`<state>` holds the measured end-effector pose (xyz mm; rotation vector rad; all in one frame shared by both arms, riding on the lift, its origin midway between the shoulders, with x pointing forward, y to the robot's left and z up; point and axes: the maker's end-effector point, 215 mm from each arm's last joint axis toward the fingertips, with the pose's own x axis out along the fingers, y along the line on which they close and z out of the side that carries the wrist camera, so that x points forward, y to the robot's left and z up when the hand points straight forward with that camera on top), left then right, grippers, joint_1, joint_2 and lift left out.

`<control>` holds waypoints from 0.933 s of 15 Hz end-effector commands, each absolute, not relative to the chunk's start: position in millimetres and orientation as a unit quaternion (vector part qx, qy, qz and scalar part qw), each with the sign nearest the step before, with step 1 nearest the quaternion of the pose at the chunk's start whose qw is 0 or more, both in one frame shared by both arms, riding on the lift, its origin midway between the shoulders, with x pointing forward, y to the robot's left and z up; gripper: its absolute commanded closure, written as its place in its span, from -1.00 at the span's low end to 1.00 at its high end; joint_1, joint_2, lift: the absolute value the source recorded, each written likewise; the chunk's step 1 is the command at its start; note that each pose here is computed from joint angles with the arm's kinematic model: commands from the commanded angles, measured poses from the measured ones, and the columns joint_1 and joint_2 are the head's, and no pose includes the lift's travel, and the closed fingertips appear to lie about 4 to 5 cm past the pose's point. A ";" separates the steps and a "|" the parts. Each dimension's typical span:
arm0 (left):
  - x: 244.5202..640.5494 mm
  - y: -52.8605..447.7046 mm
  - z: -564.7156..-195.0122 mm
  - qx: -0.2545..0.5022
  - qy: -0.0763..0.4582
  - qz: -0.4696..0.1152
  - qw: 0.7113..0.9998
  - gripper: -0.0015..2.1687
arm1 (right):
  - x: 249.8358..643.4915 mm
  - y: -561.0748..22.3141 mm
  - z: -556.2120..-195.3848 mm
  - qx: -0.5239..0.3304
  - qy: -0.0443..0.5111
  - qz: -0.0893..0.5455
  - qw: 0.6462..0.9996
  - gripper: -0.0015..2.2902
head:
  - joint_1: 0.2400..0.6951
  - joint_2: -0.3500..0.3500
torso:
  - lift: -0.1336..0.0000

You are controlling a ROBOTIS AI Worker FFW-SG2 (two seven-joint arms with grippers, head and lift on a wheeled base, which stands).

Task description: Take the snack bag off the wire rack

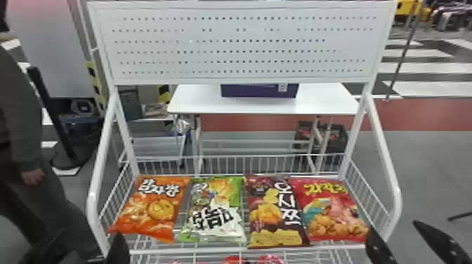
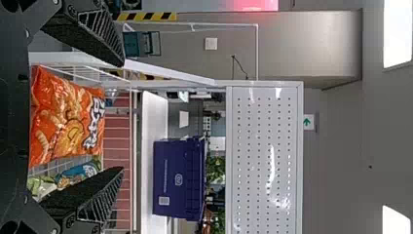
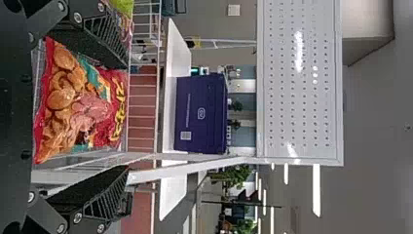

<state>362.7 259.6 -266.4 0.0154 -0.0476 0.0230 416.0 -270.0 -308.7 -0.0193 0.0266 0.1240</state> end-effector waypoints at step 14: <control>360.2 257.8 -272.1 0.012 -0.020 0.011 1.000 -0.88 | 521.7 -248.0 -433.1 -0.063 0.140 0.055 0.987 -0.81 | 0.14 0.00 | 1.00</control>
